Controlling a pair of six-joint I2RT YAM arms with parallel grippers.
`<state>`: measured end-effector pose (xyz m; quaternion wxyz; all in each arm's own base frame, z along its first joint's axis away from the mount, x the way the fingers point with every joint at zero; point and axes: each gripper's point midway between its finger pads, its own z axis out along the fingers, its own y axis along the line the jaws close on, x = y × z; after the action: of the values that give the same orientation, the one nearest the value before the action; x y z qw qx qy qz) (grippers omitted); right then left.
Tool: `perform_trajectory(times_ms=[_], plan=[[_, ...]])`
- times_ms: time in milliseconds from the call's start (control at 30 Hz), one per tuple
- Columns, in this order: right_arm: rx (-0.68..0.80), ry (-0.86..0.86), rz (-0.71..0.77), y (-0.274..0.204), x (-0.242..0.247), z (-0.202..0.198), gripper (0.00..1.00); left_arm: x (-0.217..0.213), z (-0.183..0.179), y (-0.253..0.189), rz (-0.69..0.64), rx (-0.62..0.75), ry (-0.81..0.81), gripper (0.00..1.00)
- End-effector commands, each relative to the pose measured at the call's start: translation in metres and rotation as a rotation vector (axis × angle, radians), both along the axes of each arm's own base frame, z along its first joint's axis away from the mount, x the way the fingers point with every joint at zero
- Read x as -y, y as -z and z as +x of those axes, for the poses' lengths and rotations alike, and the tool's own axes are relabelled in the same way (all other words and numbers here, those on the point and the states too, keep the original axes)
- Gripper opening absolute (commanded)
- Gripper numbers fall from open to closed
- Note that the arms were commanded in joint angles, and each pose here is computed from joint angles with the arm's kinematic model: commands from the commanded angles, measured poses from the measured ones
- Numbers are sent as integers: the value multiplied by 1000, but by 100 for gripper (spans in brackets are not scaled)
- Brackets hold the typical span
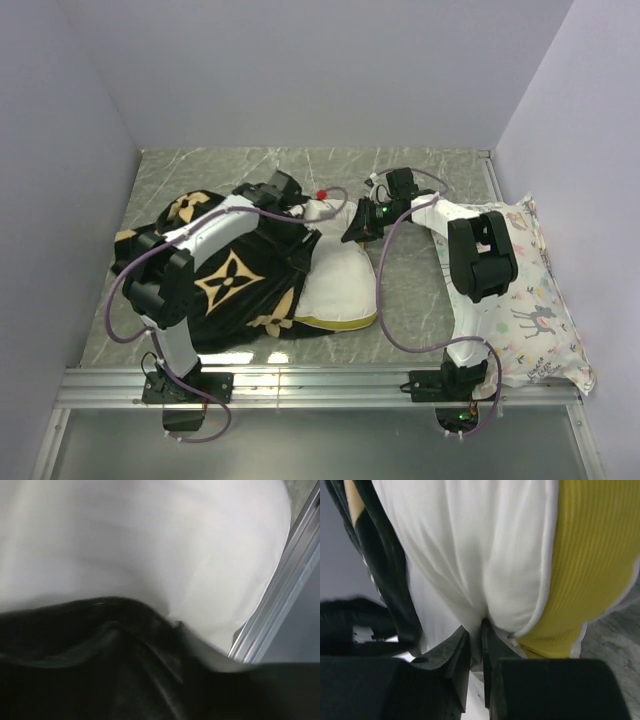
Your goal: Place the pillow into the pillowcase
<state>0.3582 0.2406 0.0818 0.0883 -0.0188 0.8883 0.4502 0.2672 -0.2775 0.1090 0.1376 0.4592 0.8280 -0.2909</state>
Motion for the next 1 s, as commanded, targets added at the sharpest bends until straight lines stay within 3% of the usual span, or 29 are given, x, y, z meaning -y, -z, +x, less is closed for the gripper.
perform_trajectory(times_ms=[0,100,133,167,200,233,300,567,767,867,967], plan=[[63,-137,40,-34,-11,-32,23,-15,30,-75,-166,133,-12,58],[141,-189,-37,-41,0,-33,49,-33,77,-110,-153,224,-162,65],[175,-193,-83,-39,6,-29,65,-42,94,-114,-126,255,-229,66],[218,-185,-107,-49,6,-18,71,-47,108,-114,-113,242,-313,66],[226,-179,-131,-51,9,-13,76,-57,135,-124,-115,316,-392,67],[240,-153,-176,-48,14,-3,87,-62,147,-123,-99,337,-451,67],[284,-121,-201,-57,13,17,92,-79,179,-115,-22,413,-573,69],[170,-62,-225,-20,5,44,92,-102,219,-34,213,332,-744,75],[80,-92,-170,1,-5,33,90,-125,228,15,360,354,-806,76],[70,-117,-113,1,-12,22,82,-116,236,37,344,335,-790,74],[56,-119,-71,3,-17,16,65,-97,239,55,278,286,-741,68]])
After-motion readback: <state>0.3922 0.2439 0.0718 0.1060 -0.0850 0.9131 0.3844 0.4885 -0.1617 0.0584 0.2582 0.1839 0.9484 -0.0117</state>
